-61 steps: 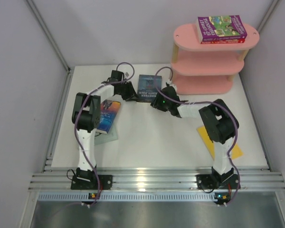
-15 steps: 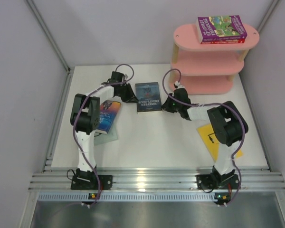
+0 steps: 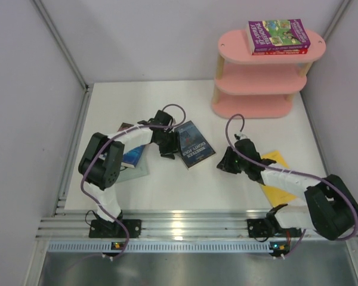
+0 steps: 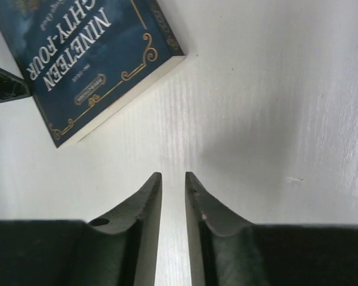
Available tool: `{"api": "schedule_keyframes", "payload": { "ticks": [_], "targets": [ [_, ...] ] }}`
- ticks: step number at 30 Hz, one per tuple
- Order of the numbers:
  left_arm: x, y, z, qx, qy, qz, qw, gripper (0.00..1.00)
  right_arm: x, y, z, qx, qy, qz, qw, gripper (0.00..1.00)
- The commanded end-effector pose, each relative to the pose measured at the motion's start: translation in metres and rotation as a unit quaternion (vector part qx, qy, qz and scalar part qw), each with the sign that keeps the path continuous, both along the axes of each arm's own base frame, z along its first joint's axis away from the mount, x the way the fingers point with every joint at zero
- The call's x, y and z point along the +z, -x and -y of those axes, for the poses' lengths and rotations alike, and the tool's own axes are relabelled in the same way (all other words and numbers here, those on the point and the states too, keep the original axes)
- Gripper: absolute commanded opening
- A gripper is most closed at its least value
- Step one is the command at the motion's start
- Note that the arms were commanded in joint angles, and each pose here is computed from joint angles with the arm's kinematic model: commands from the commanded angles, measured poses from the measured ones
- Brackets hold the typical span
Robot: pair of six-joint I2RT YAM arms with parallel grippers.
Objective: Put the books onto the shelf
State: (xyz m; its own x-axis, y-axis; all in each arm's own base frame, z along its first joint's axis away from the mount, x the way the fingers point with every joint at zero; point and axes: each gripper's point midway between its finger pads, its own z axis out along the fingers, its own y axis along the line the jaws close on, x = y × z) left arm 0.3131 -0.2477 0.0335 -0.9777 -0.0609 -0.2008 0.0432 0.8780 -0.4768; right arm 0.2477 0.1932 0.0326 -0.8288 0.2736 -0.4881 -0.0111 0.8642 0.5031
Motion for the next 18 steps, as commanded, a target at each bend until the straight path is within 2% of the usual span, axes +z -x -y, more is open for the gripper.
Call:
{"api": "schedule_keyframes", "payload": {
  "ticks": [1,3,5,7,8,10,13,18],
  "targets": [
    [0.023,-0.018,-0.022,0.034,-0.038,0.044,0.998,0.50,0.039,-0.016,-0.004,0.004,-0.006,0.052,0.999,0.25],
    [0.026,-0.024,-0.024,0.041,-0.038,0.044,0.997,0.53,0.061,-0.034,-0.009,0.026,0.001,0.084,0.996,0.33],
    [0.030,-0.034,-0.028,0.056,-0.043,0.052,0.996,0.56,0.062,-0.048,-0.011,0.049,0.015,0.093,0.994,0.42],
    [0.030,-0.042,-0.032,0.076,-0.039,0.054,0.995,0.57,0.081,-0.067,-0.024,0.077,0.003,0.113,0.991,0.49],
    [0.029,-0.043,-0.031,0.080,-0.033,0.054,0.995,0.57,0.074,-0.073,-0.027,0.096,0.005,0.103,0.990,0.55],
    [0.025,-0.047,-0.029,0.091,-0.019,0.057,0.994,0.58,0.076,-0.094,-0.034,0.106,0.005,0.106,0.989,0.61],
    [0.020,-0.049,-0.020,0.092,0.005,0.054,0.994,0.59,0.082,-0.118,-0.044,0.124,-0.002,0.116,0.985,0.65],
    [0.007,-0.051,-0.016,0.093,0.013,0.042,0.995,0.58,0.057,-0.146,-0.056,0.136,0.002,0.096,0.986,0.68]
  ]
}}
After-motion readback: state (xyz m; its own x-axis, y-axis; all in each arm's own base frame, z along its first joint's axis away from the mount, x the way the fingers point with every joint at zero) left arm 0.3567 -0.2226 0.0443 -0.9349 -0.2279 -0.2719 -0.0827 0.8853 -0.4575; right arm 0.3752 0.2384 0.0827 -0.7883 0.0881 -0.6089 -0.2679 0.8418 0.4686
